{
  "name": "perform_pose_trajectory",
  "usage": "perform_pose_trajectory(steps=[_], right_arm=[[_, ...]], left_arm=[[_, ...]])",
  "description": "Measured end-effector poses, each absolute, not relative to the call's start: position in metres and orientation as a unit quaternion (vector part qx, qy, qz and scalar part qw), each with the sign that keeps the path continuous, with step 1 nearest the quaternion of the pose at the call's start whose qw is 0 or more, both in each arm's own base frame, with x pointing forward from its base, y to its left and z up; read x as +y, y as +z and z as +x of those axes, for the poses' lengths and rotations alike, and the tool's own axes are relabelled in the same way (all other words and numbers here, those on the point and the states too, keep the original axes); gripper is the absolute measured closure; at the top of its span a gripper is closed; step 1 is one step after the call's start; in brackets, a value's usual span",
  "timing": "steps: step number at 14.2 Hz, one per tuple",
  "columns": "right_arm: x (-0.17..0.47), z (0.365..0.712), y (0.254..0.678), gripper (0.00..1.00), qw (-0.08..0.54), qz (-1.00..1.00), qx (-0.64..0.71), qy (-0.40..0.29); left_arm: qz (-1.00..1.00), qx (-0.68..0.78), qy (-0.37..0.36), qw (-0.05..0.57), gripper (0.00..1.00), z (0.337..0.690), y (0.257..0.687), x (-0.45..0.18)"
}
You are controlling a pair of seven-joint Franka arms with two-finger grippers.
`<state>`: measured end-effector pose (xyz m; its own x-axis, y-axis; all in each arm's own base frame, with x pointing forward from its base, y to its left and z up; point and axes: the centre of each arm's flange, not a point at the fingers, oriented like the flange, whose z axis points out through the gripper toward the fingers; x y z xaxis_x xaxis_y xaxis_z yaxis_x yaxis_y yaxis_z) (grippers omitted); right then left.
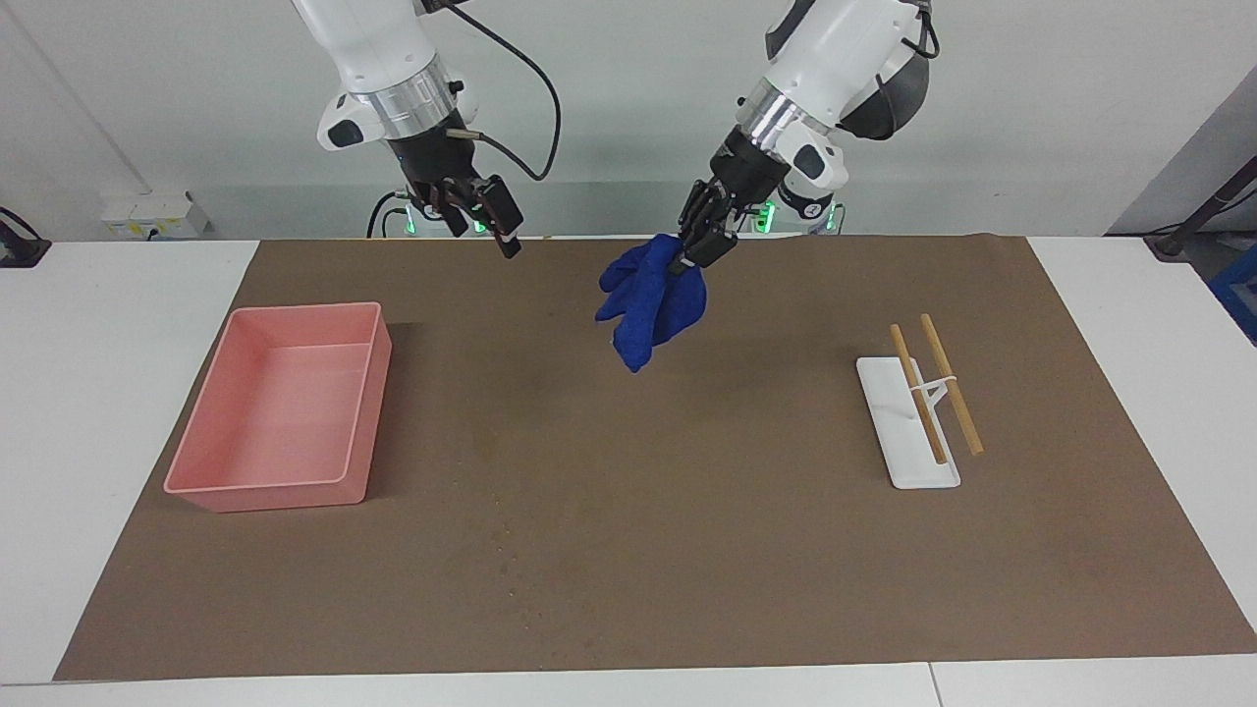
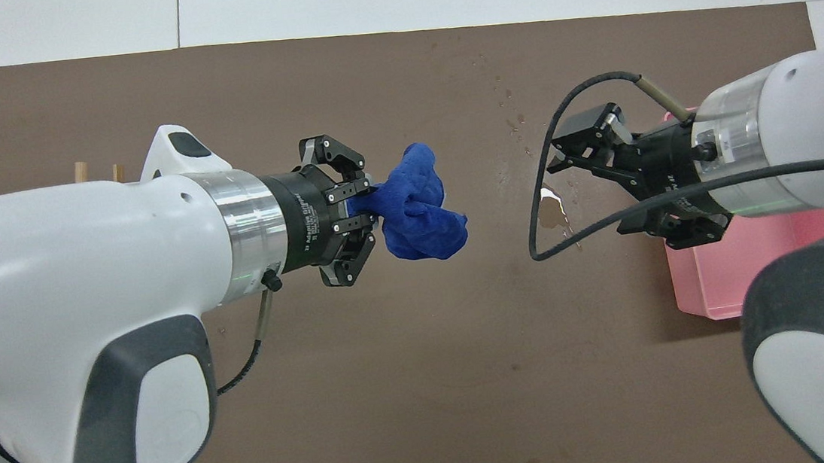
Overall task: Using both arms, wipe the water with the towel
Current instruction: 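Grasp the towel with the right gripper beside the left gripper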
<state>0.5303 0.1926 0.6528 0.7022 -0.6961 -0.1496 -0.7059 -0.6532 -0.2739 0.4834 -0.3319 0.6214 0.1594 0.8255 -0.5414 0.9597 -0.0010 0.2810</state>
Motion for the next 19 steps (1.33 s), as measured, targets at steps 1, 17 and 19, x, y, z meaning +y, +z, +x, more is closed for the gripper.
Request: perform_pose_trajectory(steps=[1, 17, 19], right_arm=[[0.201, 0.533, 0.653, 0.00, 0.174, -0.893, 0.415, 0.022], [0.251, 0.538, 0.618, 0.03, 0.208, -0.858, 0.464, 0.068], [0.255, 0.540, 0.619, 0.03, 0.224, -0.855, 0.464, 0.052]], left_arm=[[0.695, 0.640, -0.111, 0.309, 0.85, 0.479, 0.621, -0.340], [0.681, 0.624, -0.092, 0.372, 0.85, 0.465, 0.634, -0.367], [0.682, 0.623, -0.092, 0.372, 0.85, 0.464, 0.634, -0.369]])
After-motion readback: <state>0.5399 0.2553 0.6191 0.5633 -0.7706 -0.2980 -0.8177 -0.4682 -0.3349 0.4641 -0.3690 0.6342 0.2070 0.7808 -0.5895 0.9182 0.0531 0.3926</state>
